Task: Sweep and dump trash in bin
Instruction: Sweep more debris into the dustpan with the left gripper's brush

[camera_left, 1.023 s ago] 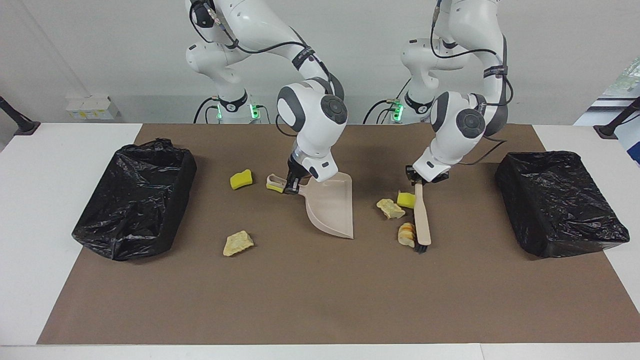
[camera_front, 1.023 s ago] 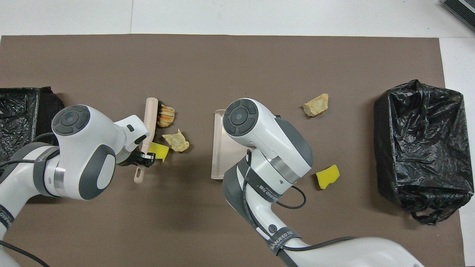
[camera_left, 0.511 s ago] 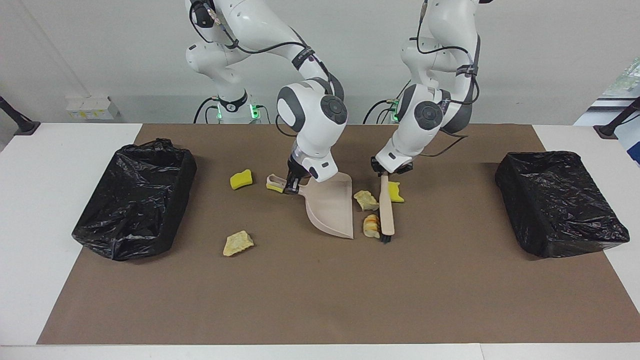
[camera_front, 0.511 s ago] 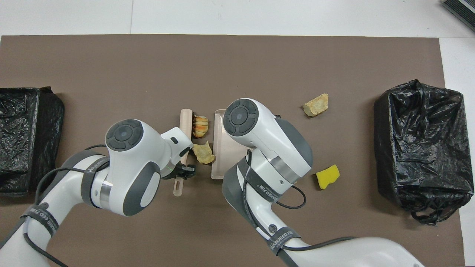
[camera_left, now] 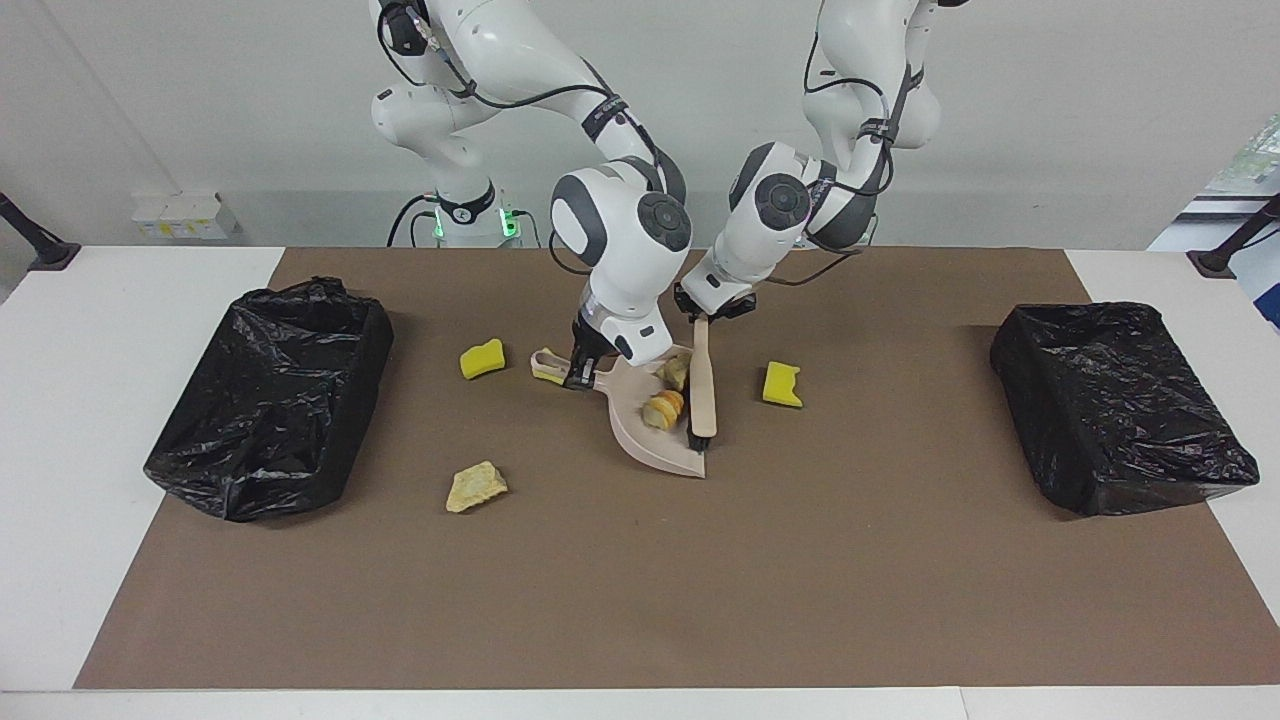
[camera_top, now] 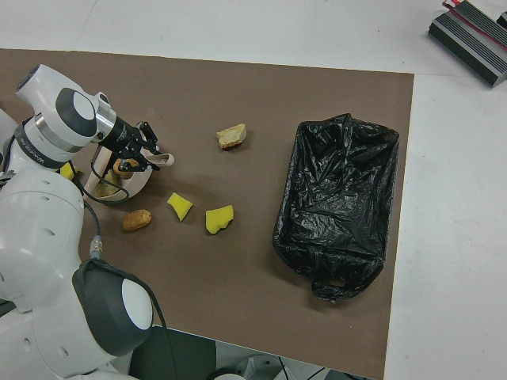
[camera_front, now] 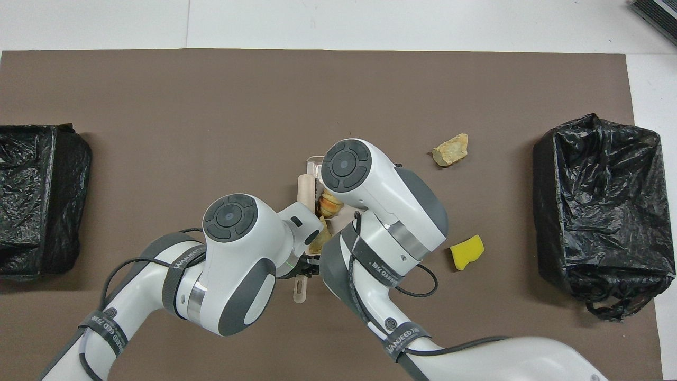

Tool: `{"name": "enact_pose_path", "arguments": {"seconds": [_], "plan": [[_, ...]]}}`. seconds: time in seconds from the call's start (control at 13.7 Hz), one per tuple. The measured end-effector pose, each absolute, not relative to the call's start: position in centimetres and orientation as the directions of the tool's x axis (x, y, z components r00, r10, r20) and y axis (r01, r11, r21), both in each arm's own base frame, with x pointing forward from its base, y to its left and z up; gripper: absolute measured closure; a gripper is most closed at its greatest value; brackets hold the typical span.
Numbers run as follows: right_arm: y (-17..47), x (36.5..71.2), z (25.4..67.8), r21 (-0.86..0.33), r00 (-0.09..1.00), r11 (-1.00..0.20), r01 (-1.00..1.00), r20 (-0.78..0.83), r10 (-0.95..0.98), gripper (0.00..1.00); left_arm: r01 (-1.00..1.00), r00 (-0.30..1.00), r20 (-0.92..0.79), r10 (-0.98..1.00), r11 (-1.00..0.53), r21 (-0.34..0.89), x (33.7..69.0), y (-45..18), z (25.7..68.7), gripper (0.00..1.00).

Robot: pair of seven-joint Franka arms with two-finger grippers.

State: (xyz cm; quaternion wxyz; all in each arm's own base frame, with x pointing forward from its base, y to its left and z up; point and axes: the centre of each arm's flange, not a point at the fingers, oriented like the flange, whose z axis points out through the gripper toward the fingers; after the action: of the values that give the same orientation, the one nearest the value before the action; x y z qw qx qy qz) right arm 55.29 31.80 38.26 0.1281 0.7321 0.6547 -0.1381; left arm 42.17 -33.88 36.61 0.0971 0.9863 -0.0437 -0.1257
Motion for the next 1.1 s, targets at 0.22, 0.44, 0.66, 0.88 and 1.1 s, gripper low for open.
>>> {"name": "enact_pose_path", "arguments": {"seconds": [0.22, 0.44, 0.66, 0.88, 1.1], "plan": [[31.8, 55.3, 38.2, 0.006, 0.105, -0.110, 0.994, -0.370, 0.923, 0.68, -0.045, 0.962, -0.254, -0.097, -0.978, 0.203, 42.3, -32.3, 39.6, 0.74], [31.8, 55.3, 38.2, 0.006, 0.105, -0.110, 0.994, -0.370, 0.923, 0.68, -0.018, 0.955, -0.290, -0.067, -0.985, 0.170, 41.9, -28.2, 43.5, 0.74], [31.5, 55.4, 37.0, 0.035, 0.104, -0.098, 0.995, -0.328, 0.939, 0.68, -0.002, 0.955, -0.297, -0.017, -0.999, 0.050, 40.3, -24.4, 42.6, 0.74], [30.4, 54.8, 34.4, 0.078, 0.110, -0.092, 0.993, -0.263, 0.958, 0.68, 0.068, 0.947, -0.314, 0.067, -0.998, -0.008, 39.5, -19.3, 39.9, 0.74], [29.3, 54.3, 34.0, 0.093, 0.123, -0.104, 0.990, -0.227, 0.966, 0.68, 0.107, 0.950, -0.295, 0.105, -0.994, -0.011, 39.2, -17.4, 38.1, 0.74]]}}
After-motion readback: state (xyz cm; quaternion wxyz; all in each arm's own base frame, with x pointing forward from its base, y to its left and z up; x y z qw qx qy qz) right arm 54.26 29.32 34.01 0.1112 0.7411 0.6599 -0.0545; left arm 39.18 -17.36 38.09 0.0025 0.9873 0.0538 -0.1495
